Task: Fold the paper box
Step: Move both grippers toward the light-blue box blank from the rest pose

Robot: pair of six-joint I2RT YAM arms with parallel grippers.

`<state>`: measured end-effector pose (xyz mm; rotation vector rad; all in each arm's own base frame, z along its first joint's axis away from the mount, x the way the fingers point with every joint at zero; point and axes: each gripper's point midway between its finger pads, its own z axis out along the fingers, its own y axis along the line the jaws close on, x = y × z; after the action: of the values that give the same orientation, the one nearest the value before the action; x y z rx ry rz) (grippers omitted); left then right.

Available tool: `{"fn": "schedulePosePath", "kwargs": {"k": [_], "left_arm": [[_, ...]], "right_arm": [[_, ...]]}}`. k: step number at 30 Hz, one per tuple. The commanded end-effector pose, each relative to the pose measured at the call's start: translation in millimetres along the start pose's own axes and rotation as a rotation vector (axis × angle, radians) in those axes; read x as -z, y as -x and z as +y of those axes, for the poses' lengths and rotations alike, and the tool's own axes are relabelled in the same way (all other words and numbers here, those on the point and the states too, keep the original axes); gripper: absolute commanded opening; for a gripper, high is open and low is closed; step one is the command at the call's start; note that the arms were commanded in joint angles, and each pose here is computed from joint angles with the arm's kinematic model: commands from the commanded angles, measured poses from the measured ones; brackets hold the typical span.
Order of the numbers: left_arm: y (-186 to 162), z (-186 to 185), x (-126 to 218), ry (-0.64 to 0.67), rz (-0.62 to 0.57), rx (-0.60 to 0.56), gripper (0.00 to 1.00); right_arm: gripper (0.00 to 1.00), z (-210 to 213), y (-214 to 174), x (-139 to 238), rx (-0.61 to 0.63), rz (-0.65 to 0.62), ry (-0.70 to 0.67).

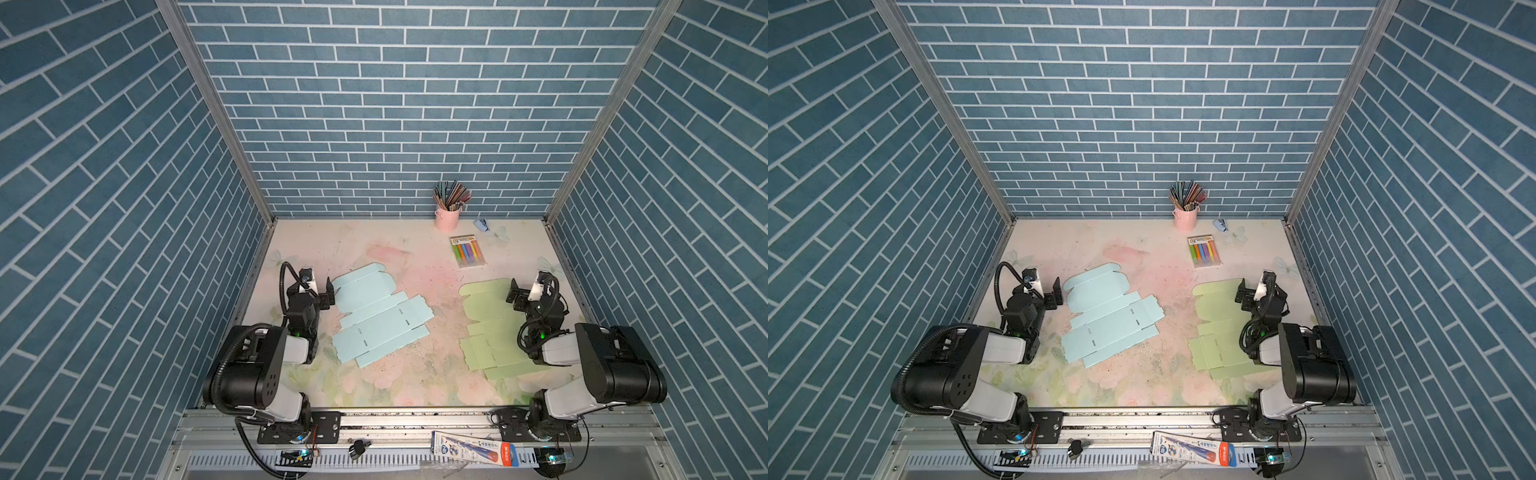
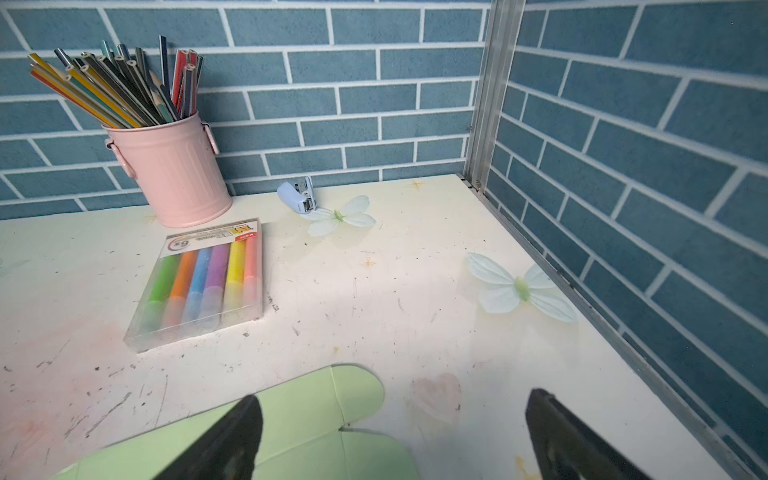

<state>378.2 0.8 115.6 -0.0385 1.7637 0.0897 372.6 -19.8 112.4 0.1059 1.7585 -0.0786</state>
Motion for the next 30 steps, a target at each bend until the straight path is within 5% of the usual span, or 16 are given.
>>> {"fn": "schedulePosePath", "kwargs": {"k": [1, 30], "left_arm": [[7.3, 0.2, -2.2, -0.003, -0.021, -0.001, 0.89], [8.0, 0.2, -2.1, -0.003, -0.024, -0.001, 0.89]], "right_arm": [[0.99, -1.4, 5.2, -2.4, 0.025, -0.019, -0.010], [0.99, -1.5, 5.0, -3.0, 0.023, -0.016, -0.007]]}}
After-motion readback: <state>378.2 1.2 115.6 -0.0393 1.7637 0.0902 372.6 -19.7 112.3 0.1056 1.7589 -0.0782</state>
